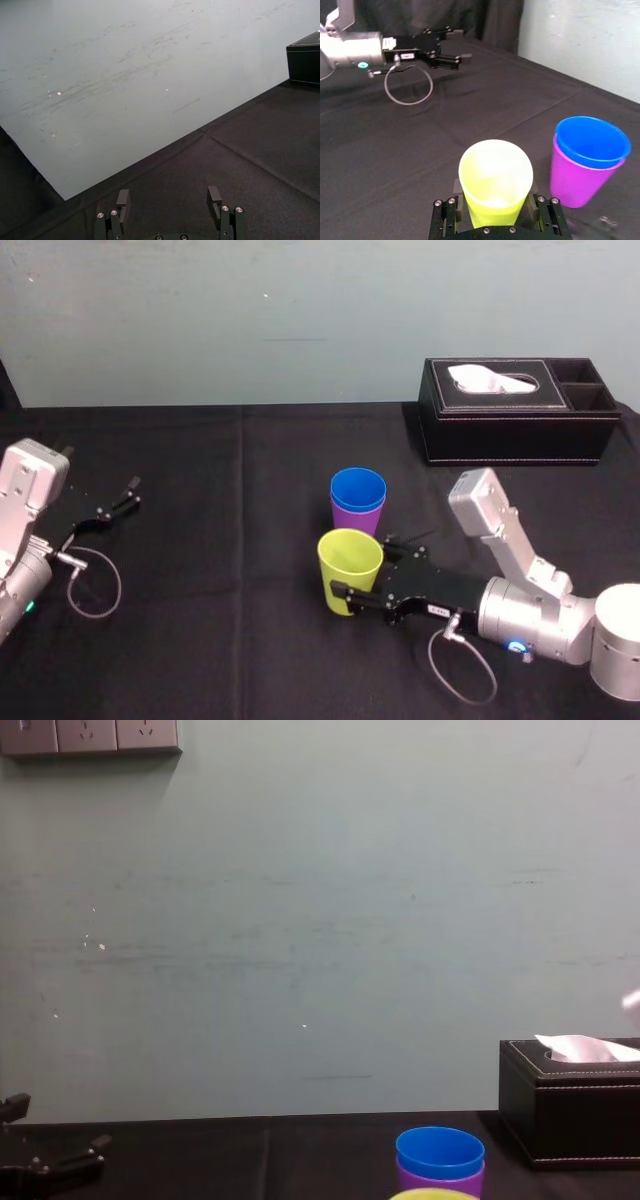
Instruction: Stack the three plastic cups sequentially using one hand.
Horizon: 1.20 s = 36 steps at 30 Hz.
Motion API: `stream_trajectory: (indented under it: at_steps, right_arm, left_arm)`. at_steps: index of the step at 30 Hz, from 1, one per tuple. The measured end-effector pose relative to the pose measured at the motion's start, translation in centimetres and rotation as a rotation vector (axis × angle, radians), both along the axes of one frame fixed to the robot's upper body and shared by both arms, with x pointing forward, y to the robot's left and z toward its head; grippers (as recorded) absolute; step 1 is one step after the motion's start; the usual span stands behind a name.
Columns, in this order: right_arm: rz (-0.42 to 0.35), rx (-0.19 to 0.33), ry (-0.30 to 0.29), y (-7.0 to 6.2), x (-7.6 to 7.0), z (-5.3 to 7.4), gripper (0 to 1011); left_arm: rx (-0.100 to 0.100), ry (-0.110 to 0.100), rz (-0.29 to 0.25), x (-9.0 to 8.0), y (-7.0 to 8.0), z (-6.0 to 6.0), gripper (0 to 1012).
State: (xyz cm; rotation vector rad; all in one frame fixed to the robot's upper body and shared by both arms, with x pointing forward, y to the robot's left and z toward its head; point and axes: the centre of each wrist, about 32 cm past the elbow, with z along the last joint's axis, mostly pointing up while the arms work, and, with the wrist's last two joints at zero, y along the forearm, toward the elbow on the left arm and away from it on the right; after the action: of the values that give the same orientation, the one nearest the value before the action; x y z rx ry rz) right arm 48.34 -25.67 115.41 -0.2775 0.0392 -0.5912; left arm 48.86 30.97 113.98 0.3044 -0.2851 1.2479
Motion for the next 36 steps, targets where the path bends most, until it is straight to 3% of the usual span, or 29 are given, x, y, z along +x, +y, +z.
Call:
stream_trajectory:
  at_steps: [14, 20, 36]
  right_arm:
    - [-0.103, -0.032, -0.059, -1.3, -0.5, 5.2, 726]
    - [-0.131, -0.036, -0.085, -1.5, -0.2, 6.8, 726]
    - [-0.177, -0.04, -0.151, -0.5, 1.2, 8.6, 726]
  left_arm:
    - [0.0, 0.0, 0.0, 0.0, 0.0, 0.0, 1010]
    - [0.0, 0.0, 0.0, 0.0, 0.0, 0.0, 1010]
    - [0.0, 0.0, 0.0, 0.0, 0.0, 0.0, 1010]
